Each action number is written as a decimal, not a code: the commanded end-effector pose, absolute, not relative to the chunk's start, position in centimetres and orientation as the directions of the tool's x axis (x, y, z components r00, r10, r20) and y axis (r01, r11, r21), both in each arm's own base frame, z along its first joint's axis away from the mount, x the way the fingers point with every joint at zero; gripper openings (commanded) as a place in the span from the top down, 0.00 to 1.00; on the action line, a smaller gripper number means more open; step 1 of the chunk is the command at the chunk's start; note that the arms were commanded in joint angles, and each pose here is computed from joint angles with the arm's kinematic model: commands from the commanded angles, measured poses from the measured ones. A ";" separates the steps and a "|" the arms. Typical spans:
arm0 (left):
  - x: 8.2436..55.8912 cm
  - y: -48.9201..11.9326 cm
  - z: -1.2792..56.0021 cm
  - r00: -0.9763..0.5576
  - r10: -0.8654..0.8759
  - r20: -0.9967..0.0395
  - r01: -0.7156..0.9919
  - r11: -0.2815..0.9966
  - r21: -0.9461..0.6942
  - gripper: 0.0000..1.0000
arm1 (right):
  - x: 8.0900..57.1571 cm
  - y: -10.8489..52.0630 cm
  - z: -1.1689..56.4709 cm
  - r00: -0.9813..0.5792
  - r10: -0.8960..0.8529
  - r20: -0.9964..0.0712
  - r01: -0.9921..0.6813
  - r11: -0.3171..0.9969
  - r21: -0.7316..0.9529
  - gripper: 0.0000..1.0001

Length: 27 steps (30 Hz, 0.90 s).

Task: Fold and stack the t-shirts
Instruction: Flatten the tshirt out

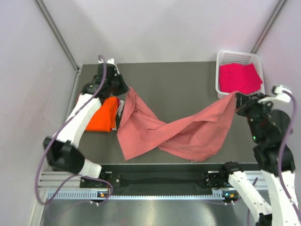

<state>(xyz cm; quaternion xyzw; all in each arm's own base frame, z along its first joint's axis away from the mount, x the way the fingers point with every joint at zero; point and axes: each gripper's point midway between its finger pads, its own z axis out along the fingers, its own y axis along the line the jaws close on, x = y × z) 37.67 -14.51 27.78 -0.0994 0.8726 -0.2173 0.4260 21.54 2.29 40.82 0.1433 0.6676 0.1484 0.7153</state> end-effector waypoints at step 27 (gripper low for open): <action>20.2 -21.0 13.3 -0.839 0.116 -0.531 0.312 0.903 -0.296 0.12 | 28.1 1.5 25.0 -0.266 0.336 -0.904 0.222 0.933 0.282 1.00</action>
